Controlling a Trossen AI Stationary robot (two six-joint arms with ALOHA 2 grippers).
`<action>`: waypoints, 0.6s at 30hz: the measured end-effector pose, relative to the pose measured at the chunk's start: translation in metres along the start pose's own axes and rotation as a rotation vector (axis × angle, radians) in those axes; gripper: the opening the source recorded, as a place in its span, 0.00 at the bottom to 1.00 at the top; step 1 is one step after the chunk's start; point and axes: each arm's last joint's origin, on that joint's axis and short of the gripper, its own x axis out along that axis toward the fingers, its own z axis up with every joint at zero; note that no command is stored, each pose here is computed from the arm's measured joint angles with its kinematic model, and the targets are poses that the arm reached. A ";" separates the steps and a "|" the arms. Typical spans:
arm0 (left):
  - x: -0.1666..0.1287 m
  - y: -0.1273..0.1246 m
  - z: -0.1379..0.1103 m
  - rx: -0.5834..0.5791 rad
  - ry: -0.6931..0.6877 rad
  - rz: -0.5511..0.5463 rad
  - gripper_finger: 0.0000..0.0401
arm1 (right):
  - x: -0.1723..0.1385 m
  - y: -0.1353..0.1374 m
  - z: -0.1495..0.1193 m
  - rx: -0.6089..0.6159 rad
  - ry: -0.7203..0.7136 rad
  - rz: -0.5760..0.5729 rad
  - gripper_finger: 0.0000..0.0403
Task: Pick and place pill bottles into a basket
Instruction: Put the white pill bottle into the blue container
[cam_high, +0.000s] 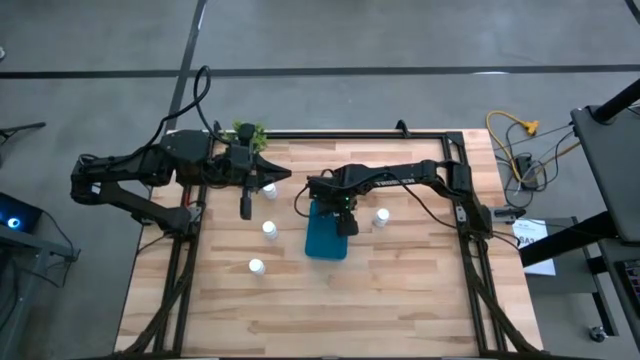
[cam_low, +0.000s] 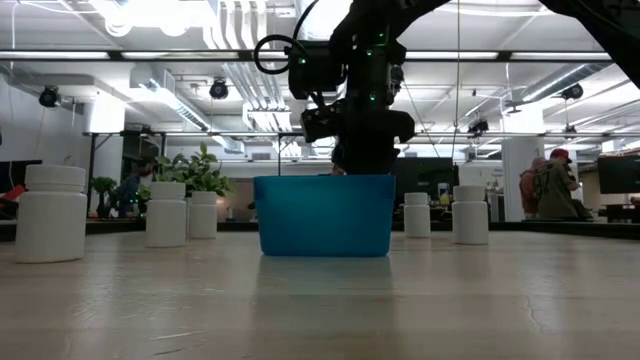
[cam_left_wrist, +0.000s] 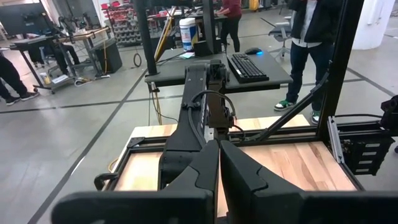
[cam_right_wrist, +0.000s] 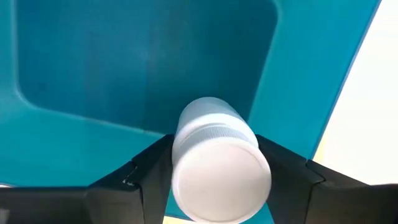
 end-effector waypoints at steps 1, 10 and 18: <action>0.000 0.000 0.000 0.000 0.000 0.000 0.00 | 0.000 0.000 0.000 0.000 0.000 0.000 0.50; 0.000 0.000 0.000 0.000 0.000 0.000 0.00 | 0.000 0.000 0.000 0.000 0.002 0.001 0.50; 0.000 0.000 0.000 0.000 0.000 0.000 0.00 | 0.000 0.000 -0.001 0.001 0.005 0.005 0.50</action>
